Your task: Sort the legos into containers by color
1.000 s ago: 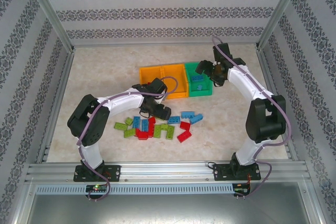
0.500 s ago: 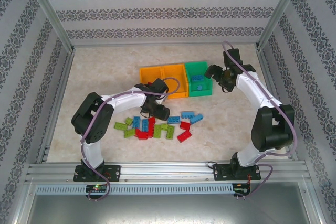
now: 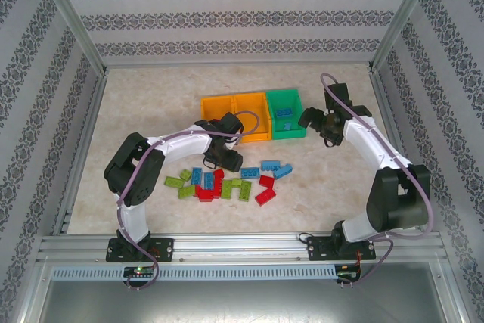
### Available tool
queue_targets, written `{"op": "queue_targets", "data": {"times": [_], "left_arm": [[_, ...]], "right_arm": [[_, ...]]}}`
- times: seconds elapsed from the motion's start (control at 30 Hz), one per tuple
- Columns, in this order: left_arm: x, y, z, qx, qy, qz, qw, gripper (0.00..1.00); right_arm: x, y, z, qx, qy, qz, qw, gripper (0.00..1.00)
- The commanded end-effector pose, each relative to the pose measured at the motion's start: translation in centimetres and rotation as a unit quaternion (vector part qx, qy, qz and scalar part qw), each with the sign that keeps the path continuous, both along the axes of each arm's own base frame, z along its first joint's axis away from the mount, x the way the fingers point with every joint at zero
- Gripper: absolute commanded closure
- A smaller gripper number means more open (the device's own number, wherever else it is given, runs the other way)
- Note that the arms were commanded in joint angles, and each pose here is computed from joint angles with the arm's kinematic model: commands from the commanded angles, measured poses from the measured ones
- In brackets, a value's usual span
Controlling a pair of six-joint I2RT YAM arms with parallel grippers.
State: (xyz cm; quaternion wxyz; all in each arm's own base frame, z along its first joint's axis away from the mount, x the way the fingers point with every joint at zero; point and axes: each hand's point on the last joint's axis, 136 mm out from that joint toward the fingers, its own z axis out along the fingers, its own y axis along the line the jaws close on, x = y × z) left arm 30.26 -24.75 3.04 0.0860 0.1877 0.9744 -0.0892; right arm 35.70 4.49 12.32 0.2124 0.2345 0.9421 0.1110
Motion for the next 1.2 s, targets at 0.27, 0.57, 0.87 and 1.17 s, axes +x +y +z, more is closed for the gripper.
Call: {"op": "queue_targets", "data": {"times": [0.27, 0.57, 0.87, 1.17], "left_arm": [[1.5, -1.7, 4.5, -0.028, -0.045, 0.009, 0.999, 0.40], [4.6, -3.9, 10.5, -0.064, -0.105, -0.006, 0.992, 0.39], [10.9, -6.2, 12.5, -0.068, -0.143, -0.026, 0.987, 0.39], [15.0, -7.6, 11.3, -0.086, -0.136, -0.020, 0.987, 0.37]], "right_arm": [[-1.8, -1.0, -0.7, -0.013, 0.009, 0.001, 1.000, 0.07], [-4.1, 0.9, -1.2, 0.019, -0.013, 0.044, 0.999, 0.08], [-9.0, 4.9, -3.1, 0.057, 0.005, 0.098, 0.994, 0.09], [-12.6, 9.3, -4.7, 0.020, 0.000, 0.223, 0.975, 0.03]]}}
